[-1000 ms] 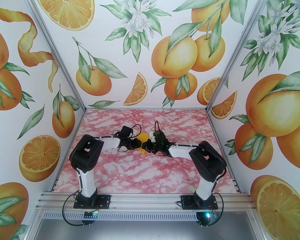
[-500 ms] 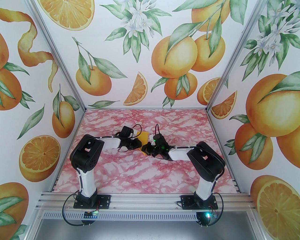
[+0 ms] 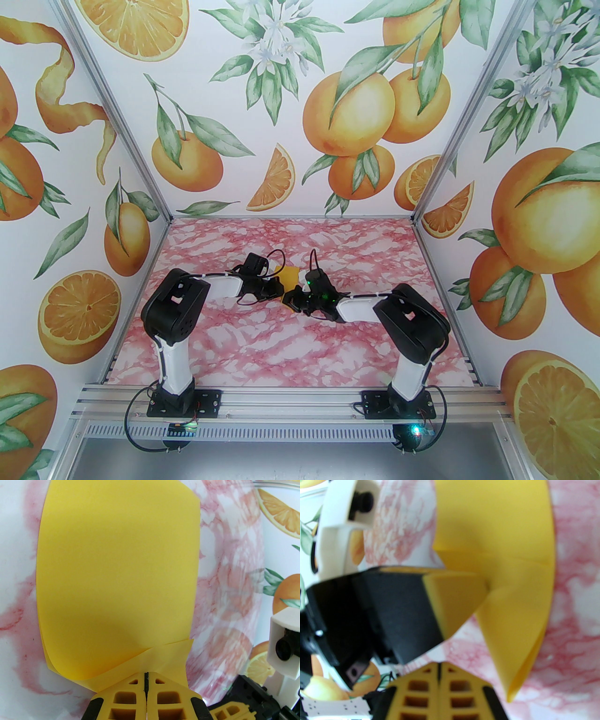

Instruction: Fold a paper plane with a square sheet of paper (fold left side to right side)

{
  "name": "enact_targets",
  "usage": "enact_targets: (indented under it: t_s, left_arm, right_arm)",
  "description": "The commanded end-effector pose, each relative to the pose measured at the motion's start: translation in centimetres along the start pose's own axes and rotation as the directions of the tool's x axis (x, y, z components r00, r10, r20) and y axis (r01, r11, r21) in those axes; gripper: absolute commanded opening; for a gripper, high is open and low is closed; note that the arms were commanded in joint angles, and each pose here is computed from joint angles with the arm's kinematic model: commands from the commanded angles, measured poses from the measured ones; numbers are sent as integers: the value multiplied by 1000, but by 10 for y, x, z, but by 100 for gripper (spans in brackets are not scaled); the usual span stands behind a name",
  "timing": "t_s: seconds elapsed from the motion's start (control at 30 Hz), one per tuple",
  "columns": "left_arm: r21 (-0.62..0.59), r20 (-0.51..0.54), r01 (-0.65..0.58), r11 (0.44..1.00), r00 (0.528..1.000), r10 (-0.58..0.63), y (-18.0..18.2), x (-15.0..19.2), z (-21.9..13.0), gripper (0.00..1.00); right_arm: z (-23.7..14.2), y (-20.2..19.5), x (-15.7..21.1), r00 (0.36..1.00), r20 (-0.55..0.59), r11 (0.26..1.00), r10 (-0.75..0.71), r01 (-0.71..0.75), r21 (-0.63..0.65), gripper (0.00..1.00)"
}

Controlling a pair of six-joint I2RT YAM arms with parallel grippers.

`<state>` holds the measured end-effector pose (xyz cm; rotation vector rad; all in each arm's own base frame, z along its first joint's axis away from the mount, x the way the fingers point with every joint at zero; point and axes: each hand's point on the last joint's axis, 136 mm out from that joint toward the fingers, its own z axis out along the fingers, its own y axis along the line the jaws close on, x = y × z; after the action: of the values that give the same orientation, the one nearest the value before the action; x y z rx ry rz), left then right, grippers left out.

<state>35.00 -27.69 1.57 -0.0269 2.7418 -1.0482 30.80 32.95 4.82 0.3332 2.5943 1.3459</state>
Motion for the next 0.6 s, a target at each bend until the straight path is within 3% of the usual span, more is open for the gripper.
enact_targets:
  t_s: [0.0, 0.57]
  left_arm:
    - [-37, -25, 19, 999, 999, -20, 13, 10, 6, 8]
    - [-37, -25, 20, 999, 999, -20, 12, 9, 6, 10]
  right_arm:
    - [4, -15, -8, 1000, 16, 998, 4, -5, 56, 0]
    - [7, -52, 3, 999, -40, 988, 20, -14, 151, 0]
